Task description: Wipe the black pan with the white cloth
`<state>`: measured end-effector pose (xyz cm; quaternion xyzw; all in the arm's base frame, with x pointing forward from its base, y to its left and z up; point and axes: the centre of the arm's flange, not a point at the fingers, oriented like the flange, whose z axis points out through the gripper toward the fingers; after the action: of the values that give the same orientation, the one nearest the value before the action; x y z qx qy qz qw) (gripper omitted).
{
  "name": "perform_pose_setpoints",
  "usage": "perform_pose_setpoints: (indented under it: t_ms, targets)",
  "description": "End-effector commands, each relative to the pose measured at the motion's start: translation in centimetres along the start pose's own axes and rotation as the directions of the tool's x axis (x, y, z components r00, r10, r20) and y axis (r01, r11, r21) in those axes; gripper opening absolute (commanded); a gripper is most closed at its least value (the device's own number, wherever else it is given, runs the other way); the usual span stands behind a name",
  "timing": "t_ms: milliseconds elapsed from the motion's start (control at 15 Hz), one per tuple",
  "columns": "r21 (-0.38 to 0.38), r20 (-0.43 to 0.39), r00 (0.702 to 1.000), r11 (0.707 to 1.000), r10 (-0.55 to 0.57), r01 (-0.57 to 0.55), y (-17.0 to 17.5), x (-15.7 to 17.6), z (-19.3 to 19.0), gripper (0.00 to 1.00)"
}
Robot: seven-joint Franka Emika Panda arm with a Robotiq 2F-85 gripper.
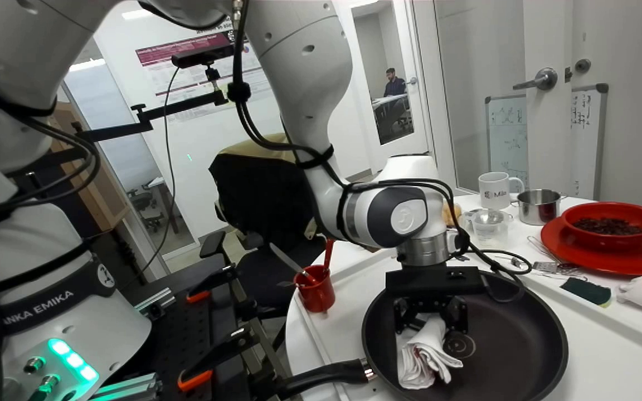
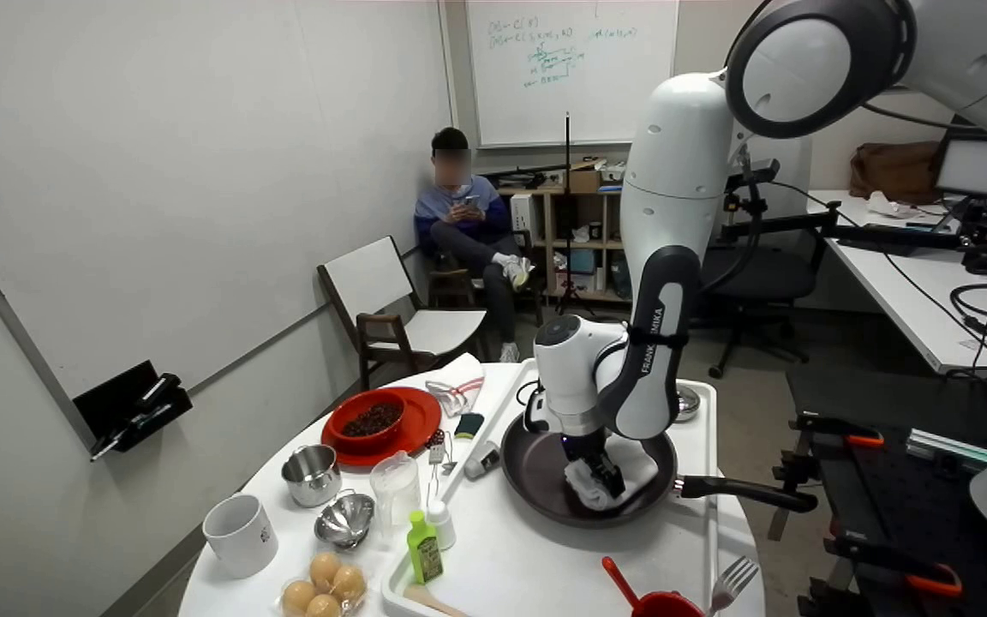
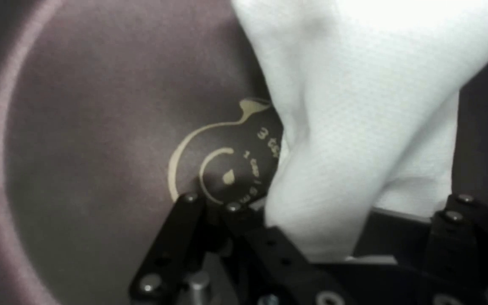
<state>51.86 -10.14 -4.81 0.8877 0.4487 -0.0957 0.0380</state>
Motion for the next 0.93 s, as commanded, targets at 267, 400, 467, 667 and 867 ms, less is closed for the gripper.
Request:
perform_pose_setpoints:
  t_ms: [267, 400, 467, 667, 867]
  targets:
    - [-0.103, -0.004, 0.995, 0.990, 0.100, -0.100, 1.9, -1.8, 0.6, 0.05]
    - [-0.119, -0.032, 0.987, 0.980, 0.157, -0.160, 2.9, -2.0, 0.5, 0.05]
    - [-0.127, -0.041, 0.983, 0.975, 0.180, -0.183, 3.3, -2.1, 0.5, 0.05]
    - [-0.131, -0.063, 0.971, 0.963, 0.230, -0.236, 3.9, -1.6, 0.4, 0.05]
    - [-0.052, -0.100, 0.947, 0.949, 0.304, -0.310, 3.0, 0.5, -0.7, 0.05]
